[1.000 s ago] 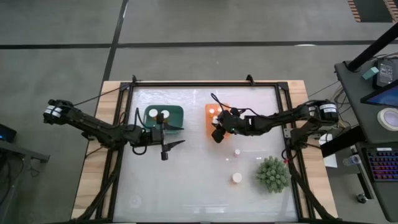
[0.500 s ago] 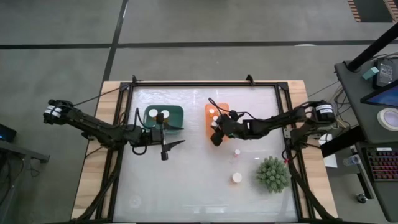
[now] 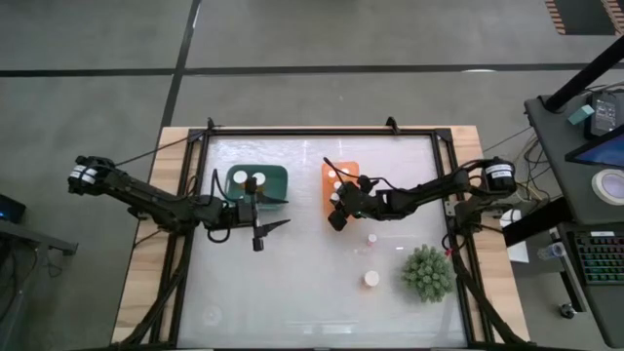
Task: Pick and place medicine bottles into bin by pill shape (circle, oval)
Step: Put the small yellow pill bottle into the orange bin, then put the small pink pill bottle into the orange bin
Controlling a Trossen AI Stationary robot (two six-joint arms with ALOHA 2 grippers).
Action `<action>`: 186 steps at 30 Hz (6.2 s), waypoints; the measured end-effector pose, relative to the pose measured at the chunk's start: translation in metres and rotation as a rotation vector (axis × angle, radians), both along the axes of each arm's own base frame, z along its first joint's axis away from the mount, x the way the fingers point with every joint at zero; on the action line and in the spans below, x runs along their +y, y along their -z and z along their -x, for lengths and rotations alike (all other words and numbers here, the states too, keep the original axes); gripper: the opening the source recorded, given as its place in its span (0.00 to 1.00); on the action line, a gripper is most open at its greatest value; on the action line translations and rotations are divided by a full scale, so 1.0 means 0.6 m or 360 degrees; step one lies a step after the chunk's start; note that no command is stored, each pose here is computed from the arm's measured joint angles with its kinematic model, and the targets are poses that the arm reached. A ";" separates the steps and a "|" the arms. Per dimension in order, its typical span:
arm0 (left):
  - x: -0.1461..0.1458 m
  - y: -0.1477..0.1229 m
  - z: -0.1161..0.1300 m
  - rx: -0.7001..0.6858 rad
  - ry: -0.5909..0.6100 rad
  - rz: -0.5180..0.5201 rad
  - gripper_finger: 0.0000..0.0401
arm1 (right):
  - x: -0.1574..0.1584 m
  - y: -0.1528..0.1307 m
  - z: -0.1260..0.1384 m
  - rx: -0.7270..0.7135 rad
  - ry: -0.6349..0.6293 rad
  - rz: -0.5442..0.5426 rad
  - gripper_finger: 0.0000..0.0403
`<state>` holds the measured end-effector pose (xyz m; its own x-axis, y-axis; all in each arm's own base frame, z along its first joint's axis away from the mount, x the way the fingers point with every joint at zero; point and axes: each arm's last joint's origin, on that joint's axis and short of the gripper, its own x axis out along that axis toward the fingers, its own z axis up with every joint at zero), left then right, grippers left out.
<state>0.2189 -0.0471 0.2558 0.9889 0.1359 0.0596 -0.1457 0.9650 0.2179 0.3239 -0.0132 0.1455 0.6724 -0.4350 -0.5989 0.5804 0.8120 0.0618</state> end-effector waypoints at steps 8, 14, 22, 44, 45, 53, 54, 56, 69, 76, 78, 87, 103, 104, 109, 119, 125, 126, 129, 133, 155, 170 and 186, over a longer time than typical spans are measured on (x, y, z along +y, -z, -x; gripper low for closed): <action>0.000 0.000 0.000 0.0000 0.0001 0.0000 0.51 | 0.000 -0.004 0.000 -0.0013 0.0000 0.0000 0.43; 0.000 0.000 0.000 0.0000 0.0001 0.0001 0.51 | 0.000 -0.024 0.006 -0.0059 -0.0004 -0.0002 0.46; 0.000 0.000 0.000 0.0000 0.0001 0.0001 0.51 | 0.023 -0.097 0.036 -0.0159 -0.0113 0.0044 0.45; 0.000 -0.001 0.000 -0.0035 0.0014 0.0208 0.51 | 0.150 -0.186 0.162 -0.0243 -0.0521 -0.0760 0.38; 0.000 -0.001 0.000 -0.0036 0.0014 0.0213 0.51 | 0.152 -0.186 0.162 -0.0232 -0.0544 -0.0838 0.38; 0.000 0.000 0.000 -0.0030 0.0013 0.0212 0.51 | 0.160 -0.172 0.156 0.0048 -0.0429 -0.1040 0.34; 0.000 0.000 0.000 -0.0029 0.0013 0.0210 0.51 | 0.160 -0.172 0.156 0.0119 -0.0387 -0.1036 0.34; 0.000 0.000 0.000 -0.0027 0.0013 0.0202 0.51 | 0.160 -0.173 0.156 0.0279 -0.0279 -0.1023 0.34; 0.000 0.000 0.000 -0.0026 0.0012 0.0198 0.51 | 0.159 -0.181 0.093 0.0763 0.0109 -0.0766 0.36; 0.000 0.001 0.000 -0.0016 0.0012 0.0195 0.51 | 0.149 -0.163 0.059 0.1047 0.0261 -0.0690 0.51; 0.000 0.001 0.000 -0.0016 0.0012 0.0195 0.51 | 0.146 -0.155 0.051 0.1088 0.0278 -0.0677 0.55; 0.000 0.002 0.000 -0.0009 0.0012 0.0192 0.51 | 0.146 -0.125 0.034 0.1195 0.0259 -0.0751 0.65; 0.000 0.002 0.000 -0.0009 0.0012 0.0192 0.51 | 0.151 -0.088 0.017 0.1221 0.0237 -0.0743 0.61; 0.000 0.002 0.000 -0.0009 0.0011 0.0192 0.51 | 0.151 -0.086 0.016 0.1225 0.0237 -0.0741 0.60; 0.000 0.002 0.000 -0.0008 0.0011 0.0192 0.51 | 0.150 -0.083 0.018 0.1236 0.0239 -0.0737 0.57; 0.000 0.002 0.000 -0.0009 0.0012 0.0192 0.51 | 0.150 -0.081 0.019 0.1245 0.0230 -0.0730 0.52; 0.000 0.002 0.000 -0.0009 0.0012 0.0192 0.51 | 0.150 -0.081 0.018 0.1238 0.0227 -0.0732 0.46; 0.000 0.002 0.000 -0.0008 0.0011 0.0192 0.51 | 0.150 -0.081 0.018 0.1235 0.0226 -0.0732 0.45; 0.000 0.002 0.000 -0.0009 0.0012 0.0192 0.51 | 0.150 -0.081 0.018 0.1235 0.0226 -0.0732 0.42; 0.000 0.002 0.000 -0.0009 0.0012 0.0192 0.51 | 0.150 -0.081 0.018 0.1230 0.0226 -0.0733 0.37; 0.000 0.002 0.000 -0.0008 0.0012 0.0192 0.51 | 0.150 -0.102 0.015 0.1248 0.0212 -0.0724 0.28; 0.000 0.002 0.000 -0.0008 0.0012 0.0192 0.51 | 0.135 -0.179 -0.010 0.1173 0.0113 -0.0721 0.28; 0.000 0.002 0.000 -0.0008 0.0011 0.0192 0.51 | 0.046 -0.222 -0.033 0.1088 0.0036 -0.0696 0.28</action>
<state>0.2190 -0.0471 0.2544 0.9896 0.1357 0.0480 -0.1399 0.9851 0.0995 0.3438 0.0143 0.2786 0.0903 -0.0754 -0.9931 0.6207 0.7840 -0.0031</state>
